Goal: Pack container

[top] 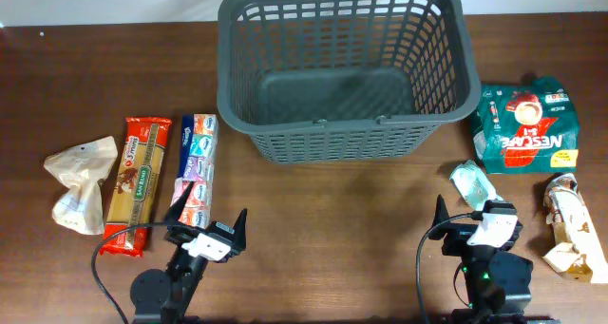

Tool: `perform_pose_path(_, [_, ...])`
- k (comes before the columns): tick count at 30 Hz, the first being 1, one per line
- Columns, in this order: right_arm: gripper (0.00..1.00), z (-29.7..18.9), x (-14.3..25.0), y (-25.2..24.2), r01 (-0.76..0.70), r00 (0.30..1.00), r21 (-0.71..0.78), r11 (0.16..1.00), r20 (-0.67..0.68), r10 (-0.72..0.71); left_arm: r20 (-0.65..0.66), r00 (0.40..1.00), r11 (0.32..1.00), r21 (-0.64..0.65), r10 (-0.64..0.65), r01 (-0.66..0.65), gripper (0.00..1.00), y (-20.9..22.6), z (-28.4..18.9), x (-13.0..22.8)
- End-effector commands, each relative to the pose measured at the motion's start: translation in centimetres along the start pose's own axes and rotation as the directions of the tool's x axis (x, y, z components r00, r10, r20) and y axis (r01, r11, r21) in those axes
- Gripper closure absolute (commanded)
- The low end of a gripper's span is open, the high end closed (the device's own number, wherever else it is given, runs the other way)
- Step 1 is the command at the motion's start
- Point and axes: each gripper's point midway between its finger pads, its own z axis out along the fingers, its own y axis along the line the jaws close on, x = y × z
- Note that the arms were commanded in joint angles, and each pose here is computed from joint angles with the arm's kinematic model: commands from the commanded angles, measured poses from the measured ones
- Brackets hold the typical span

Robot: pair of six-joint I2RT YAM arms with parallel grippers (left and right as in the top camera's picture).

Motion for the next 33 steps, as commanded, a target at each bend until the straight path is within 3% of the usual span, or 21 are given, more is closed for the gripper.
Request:
perform_pose_path(1, [0.01,0.0,0.1,-0.4,-0.004,1.0,0.021,1.0,0.003,0.004,0.009,1.0,1.0,0.013,-0.007,0.007,0.01,-0.4,0.0,0.1])
perform_pose_path(30, [0.01,0.0,-0.2,0.4,-0.013,1.0,-0.025,1.0,0.015,0.013,0.023,1.0,1.0,0.021,-0.003,0.003,0.01,-0.5,0.0,-0.2])
perform_pose_path(33, [0.01,-0.2,-0.8,2.7,-0.009,0.999,-0.161,0.987,0.035,0.015,0.01,0.986,0.986,0.024,-0.168,0.168,0.01,-0.4,-0.1,-0.4])
